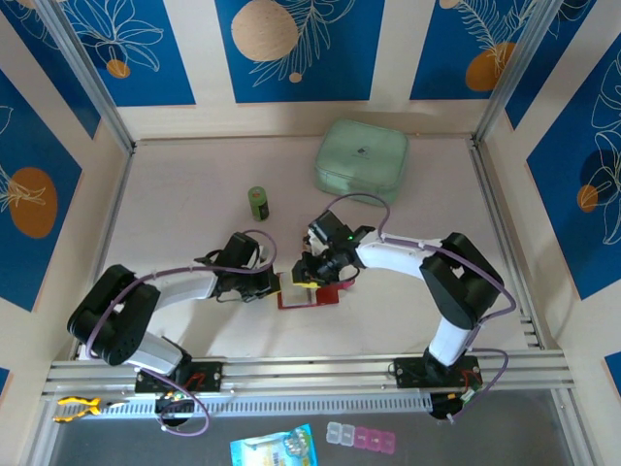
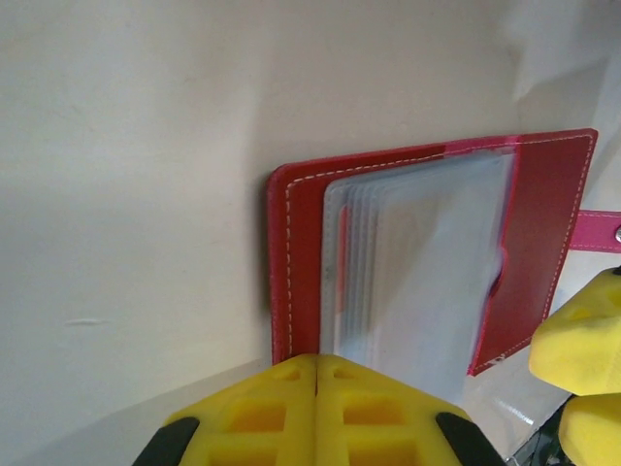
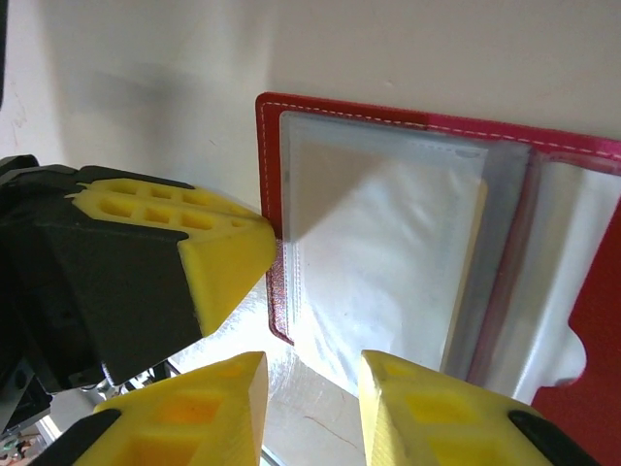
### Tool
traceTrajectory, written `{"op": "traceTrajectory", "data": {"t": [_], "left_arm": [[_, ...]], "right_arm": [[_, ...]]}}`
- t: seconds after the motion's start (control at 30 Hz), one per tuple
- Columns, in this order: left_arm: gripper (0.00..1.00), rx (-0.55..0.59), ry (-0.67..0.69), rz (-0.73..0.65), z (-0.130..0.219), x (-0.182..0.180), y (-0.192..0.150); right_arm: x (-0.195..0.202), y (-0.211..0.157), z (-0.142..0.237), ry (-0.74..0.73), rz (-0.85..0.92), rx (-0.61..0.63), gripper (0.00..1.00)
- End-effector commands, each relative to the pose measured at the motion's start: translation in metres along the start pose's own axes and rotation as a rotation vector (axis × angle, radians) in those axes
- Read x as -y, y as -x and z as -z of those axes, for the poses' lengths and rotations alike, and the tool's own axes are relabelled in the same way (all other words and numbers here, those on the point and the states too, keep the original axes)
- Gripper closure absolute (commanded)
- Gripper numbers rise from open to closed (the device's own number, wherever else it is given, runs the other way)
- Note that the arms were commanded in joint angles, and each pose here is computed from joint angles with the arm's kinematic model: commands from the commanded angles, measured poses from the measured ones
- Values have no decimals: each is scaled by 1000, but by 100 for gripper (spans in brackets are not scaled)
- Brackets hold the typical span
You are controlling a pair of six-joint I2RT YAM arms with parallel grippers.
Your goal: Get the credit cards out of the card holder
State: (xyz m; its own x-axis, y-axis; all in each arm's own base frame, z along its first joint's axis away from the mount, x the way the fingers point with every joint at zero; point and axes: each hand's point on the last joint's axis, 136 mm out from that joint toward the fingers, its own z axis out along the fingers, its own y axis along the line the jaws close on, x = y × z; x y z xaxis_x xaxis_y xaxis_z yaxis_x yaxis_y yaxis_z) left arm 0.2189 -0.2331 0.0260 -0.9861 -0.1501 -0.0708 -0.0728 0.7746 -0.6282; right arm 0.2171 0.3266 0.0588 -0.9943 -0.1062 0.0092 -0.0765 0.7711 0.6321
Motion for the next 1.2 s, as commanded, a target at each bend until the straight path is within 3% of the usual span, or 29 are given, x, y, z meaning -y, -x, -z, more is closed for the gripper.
{"op": "traceTrajectory", "data": {"t": [0.0, 0.57, 1.17], "left_arm": [[95, -8, 52, -20, 1, -6, -2], [95, 6, 85, -27, 1, -12, 0], [96, 8, 84, -31, 4, -9, 2]], "right_arm": [[-12, -1, -5, 32, -3, -29, 66], [-3, -6, -22, 16, -27, -78, 65], [25, -5, -12, -57, -62, -48, 64]]}}
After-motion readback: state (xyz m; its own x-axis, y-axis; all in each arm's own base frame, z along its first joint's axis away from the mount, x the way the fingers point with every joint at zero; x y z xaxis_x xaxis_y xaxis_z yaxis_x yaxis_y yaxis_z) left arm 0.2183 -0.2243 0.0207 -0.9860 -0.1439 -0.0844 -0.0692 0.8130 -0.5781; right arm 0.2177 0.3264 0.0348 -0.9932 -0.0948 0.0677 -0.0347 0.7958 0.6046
